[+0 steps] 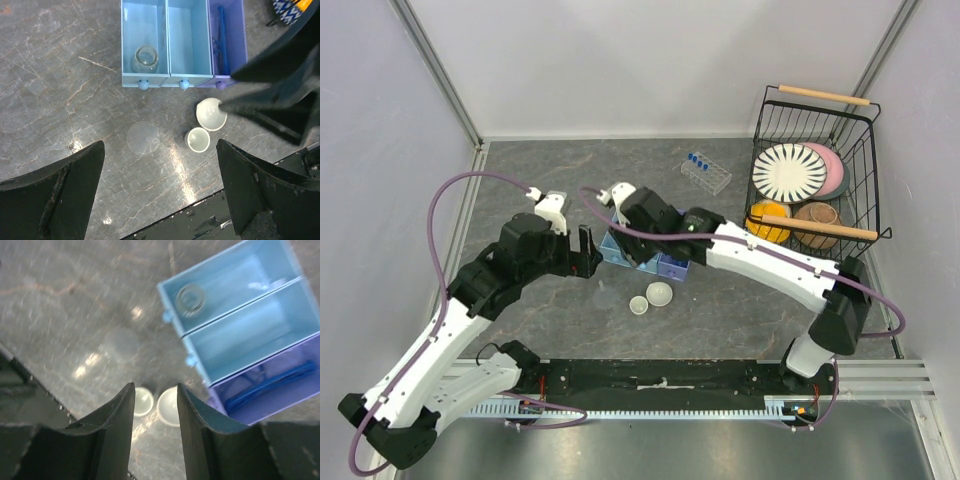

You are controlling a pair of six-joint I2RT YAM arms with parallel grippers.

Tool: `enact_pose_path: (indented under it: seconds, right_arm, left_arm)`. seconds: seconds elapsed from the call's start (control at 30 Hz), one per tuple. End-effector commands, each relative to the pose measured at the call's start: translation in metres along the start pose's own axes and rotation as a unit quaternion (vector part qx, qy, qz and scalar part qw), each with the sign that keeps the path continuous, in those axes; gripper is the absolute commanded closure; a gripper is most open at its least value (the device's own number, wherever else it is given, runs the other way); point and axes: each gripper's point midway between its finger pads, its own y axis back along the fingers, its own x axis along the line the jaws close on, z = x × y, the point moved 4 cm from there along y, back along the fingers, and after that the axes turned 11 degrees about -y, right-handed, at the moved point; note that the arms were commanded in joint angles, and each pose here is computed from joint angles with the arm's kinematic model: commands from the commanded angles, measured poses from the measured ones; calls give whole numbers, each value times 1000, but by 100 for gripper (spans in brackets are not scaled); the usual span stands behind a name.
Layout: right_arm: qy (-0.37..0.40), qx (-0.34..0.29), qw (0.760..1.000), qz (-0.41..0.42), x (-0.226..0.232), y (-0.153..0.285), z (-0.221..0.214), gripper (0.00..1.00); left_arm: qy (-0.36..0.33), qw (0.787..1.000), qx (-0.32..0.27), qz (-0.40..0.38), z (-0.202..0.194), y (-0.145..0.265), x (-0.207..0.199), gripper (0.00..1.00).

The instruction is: Organize the chemistry lab equipment

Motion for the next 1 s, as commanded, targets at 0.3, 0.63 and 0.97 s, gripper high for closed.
enact_pose_path:
  seconds: [0.3, 0.63, 0.97]
  right_arm:
    - [-43, 2, 996, 81, 51, -39, -52, 52]
    - [-32, 15, 995, 98, 69, -66, -67, 51]
    - [-25, 20, 994, 100, 77, -81, -72, 51]
  left_arm:
    - [28, 981, -187, -47, 40, 89, -5, 0]
    - [23, 981, -189, -39, 33, 108, 0, 0]
    - [15, 981, -189, -43, 33, 108, -1, 0]
